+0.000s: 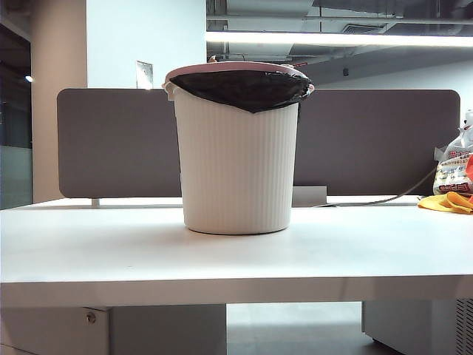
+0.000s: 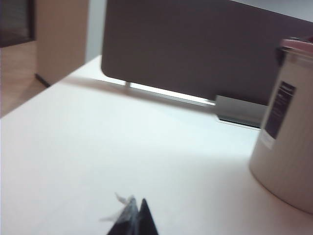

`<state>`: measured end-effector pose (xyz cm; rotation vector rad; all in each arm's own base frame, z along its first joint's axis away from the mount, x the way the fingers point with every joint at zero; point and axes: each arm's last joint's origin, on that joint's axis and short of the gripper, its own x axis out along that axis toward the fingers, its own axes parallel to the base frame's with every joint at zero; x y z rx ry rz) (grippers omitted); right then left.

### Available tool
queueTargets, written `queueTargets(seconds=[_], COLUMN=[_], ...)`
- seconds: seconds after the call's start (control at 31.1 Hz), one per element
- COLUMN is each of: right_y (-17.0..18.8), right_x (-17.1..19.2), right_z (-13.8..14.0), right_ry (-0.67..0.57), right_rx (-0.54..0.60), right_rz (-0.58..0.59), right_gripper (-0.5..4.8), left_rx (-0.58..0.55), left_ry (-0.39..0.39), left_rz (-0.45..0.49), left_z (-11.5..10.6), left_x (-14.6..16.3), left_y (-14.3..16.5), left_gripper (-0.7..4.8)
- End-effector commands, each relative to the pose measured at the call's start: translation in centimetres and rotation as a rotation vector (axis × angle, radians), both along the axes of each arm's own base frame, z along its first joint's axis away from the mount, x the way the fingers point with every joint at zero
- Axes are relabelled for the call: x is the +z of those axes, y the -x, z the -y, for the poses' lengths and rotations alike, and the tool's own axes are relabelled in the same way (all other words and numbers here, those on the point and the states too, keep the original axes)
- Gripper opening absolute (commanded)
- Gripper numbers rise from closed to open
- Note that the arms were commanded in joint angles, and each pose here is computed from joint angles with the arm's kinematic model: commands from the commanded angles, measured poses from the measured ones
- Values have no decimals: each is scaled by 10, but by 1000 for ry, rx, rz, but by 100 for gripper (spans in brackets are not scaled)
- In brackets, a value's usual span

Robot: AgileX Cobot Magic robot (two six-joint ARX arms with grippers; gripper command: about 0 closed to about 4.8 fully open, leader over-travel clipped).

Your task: Pick up all the trash on the table and put it in the trash can.

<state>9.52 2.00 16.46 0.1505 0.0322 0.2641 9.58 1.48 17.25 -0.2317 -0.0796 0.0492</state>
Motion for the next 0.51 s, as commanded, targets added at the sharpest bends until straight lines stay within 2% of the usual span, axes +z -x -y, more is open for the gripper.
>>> queueTargets(seconds=[0.03,0.19,0.51], right_y=[-1,-2,-2], right_x=[0,0,0], right_z=[5,11,11], right_ry=[-3,-3,-3], right_rx=[-53,-116,-113], right_rz=[11,11,11], right_gripper=[62,62,62], left_rx=[2,-4,-3], left_ry=[-3,-3,-3], left_rz=[13,13,13], left_z=[0,0,0], left_x=[1,1,1], left_y=[0,0,0], left_gripper=[-4,-4,-4])
